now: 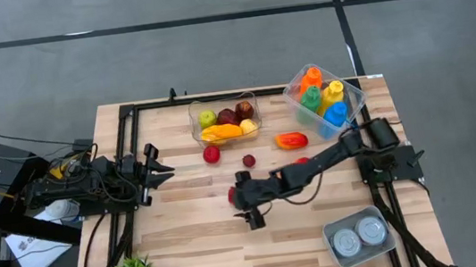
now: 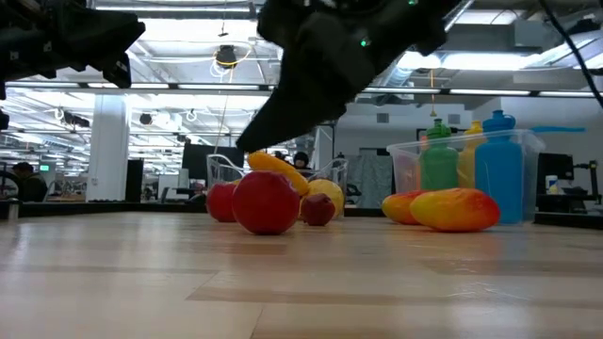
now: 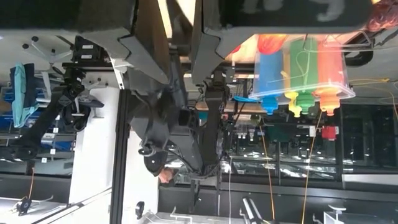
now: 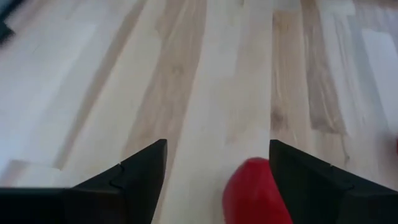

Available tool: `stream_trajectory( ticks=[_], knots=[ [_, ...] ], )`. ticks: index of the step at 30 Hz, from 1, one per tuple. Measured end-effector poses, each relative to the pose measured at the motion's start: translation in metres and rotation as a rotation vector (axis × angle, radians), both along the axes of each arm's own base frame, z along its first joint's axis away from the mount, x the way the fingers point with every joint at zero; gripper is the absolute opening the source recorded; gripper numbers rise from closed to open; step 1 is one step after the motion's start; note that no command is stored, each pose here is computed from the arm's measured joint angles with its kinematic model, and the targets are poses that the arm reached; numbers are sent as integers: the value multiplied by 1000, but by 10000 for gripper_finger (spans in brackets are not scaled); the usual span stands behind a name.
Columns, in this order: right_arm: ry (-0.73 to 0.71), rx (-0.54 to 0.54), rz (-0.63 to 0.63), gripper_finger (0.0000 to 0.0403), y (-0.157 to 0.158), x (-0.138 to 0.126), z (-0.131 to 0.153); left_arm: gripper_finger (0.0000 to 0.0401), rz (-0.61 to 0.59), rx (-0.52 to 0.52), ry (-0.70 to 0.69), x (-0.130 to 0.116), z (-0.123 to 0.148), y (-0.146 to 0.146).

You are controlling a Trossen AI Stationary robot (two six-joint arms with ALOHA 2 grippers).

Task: Pick & Place Food Item
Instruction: Put the bottom red tomato into the transparent bin

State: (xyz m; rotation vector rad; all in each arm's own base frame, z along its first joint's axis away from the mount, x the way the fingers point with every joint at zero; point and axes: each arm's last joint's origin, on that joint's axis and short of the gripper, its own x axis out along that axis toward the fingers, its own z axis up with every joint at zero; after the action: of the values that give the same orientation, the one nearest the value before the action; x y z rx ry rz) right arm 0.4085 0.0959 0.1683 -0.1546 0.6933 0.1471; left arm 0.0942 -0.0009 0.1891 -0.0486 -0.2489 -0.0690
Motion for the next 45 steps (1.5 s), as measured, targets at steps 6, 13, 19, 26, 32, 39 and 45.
stream_trajectory(
  ticks=[6,13,19,26,32,39,45],
  knots=[
    [65,-37,-11,300,-10,19,8,53,0,0,-3,0,0,0],
    [151,-72,-4,326,-15,18,22,53,0,0,-10,0,1,0],
    [172,-84,-10,342,-21,18,15,53,0,0,-10,0,1,0],
    [188,-44,-40,346,-30,17,9,53,-1,0,-10,0,1,0],
    [149,-30,-48,346,-32,12,-8,53,0,0,-10,0,1,0],
    [123,-17,-78,343,-37,7,-21,53,0,0,-10,0,1,0],
    [119,-21,-70,307,-36,7,-20,53,0,0,-10,0,1,0]
  ],
)
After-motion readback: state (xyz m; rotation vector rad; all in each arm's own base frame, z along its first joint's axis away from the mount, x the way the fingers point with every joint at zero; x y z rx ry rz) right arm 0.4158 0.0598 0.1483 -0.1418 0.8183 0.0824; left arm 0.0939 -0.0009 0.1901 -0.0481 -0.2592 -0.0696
